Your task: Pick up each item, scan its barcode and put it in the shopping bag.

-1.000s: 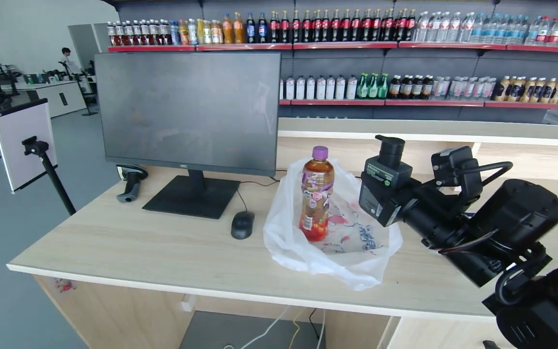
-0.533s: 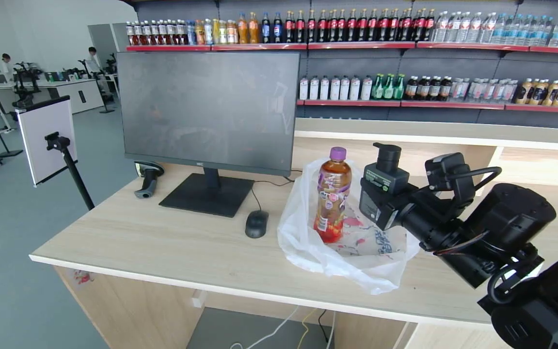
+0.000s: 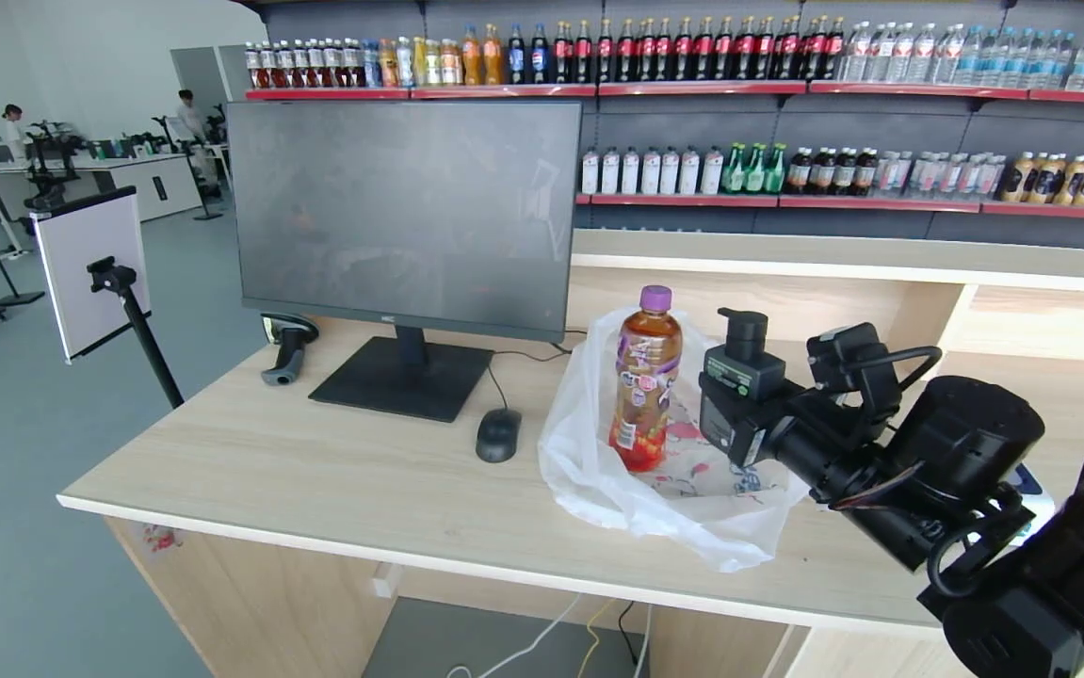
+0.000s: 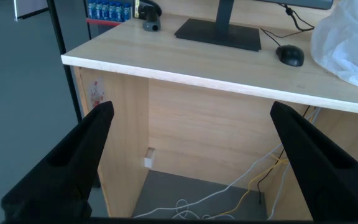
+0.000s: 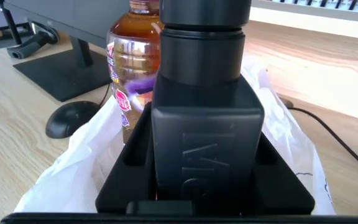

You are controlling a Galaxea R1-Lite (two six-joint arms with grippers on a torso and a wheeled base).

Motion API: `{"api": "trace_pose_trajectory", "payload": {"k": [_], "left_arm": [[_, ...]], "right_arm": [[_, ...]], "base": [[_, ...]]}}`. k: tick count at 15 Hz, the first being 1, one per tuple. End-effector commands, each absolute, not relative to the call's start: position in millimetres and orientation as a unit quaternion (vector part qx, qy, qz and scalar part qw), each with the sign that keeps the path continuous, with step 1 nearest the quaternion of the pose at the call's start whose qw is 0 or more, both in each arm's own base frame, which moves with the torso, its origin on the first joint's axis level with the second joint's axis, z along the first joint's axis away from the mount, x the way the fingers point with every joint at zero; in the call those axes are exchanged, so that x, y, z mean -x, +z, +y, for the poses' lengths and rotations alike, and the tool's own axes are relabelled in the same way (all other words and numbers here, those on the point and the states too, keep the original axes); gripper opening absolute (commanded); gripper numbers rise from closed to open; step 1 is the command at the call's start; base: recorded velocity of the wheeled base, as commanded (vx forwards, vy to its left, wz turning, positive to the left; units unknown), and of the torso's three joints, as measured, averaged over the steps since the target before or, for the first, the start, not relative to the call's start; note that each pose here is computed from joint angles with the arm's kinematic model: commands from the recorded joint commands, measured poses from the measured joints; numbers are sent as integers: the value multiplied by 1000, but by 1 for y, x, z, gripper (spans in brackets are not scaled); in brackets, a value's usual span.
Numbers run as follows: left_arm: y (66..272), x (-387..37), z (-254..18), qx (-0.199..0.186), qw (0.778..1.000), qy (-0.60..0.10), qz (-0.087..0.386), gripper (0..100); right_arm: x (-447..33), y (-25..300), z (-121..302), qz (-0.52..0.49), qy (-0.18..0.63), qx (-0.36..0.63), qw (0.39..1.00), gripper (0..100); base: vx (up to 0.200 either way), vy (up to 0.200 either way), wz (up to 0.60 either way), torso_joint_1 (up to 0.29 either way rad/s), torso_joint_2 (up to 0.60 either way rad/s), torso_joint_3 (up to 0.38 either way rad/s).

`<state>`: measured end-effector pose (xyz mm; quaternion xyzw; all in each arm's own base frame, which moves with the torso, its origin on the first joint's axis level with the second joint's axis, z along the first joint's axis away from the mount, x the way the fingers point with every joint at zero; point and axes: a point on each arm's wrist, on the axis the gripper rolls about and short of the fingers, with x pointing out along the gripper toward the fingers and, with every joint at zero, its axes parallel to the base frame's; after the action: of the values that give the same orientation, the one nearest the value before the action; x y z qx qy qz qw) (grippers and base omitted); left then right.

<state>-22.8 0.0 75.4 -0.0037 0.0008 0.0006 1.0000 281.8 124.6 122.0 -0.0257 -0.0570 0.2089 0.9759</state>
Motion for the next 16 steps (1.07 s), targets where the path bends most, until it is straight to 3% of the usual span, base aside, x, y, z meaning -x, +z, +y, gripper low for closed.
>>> {"api": "trace_pose_trajectory", "payload": {"k": [1,16], "left_arm": [[75,23,0,4,1000,1,1,100],[75,23,0,4,1000,1,0,100]], "right_arm": [[-286,115,125,-48,208,28,976,0],[-333,76,112,-16,166,36,985,0]], "base": [[0,0,0,0,0,0],[0,0,0,0,0,0]]}}
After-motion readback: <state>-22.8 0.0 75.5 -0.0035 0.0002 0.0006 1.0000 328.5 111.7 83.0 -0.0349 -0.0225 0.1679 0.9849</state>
